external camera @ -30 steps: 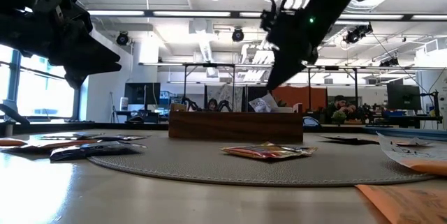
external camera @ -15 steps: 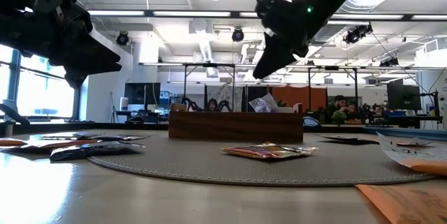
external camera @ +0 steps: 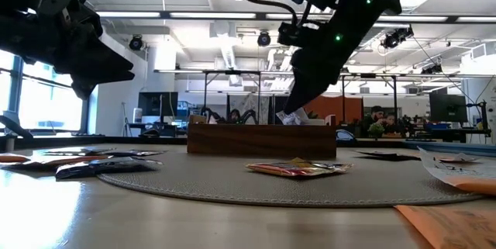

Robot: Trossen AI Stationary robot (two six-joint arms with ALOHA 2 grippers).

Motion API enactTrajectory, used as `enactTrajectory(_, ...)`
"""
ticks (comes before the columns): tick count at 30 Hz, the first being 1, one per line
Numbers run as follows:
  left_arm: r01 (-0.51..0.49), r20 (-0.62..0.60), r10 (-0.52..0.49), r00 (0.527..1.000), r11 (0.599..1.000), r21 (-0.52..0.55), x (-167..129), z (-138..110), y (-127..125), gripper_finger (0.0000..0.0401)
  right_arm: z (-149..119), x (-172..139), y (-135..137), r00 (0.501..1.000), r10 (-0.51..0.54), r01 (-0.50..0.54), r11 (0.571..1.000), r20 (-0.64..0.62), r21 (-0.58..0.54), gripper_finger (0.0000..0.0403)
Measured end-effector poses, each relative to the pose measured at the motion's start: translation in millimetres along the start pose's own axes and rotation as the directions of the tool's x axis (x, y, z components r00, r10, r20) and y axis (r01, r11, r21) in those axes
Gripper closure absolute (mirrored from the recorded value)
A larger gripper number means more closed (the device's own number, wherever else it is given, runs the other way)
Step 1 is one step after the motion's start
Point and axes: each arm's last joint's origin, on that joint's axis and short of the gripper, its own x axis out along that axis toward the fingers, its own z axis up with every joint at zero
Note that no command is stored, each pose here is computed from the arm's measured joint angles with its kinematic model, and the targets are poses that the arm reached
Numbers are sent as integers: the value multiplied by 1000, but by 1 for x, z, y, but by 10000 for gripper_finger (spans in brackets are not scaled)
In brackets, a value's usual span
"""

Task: Pick & Place Tea
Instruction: Put the white tea bag into the right section of the wooden organizer

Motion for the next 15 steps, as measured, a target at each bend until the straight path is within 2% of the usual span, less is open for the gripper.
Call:
enactTrajectory(5, 1, 0, -1, 1000, 1000, 0, 0, 0, 0, 289, -3, 1, -4, 999, -19, 20, 1000, -40, 13, 296)
enactTrajectory(11, 1, 0, -1, 1000, 1000, 0, 0, 0, 0, 289, -4, 1, -5, 999, -8, 9, 1000, -47, 14, 388)
enactTrajectory(15, 1, 0, -1, 1000, 1000, 0, 0, 0, 0, 289, 0, -6, -7, 1000, 9, -9, 1000, -24, 6, 385)
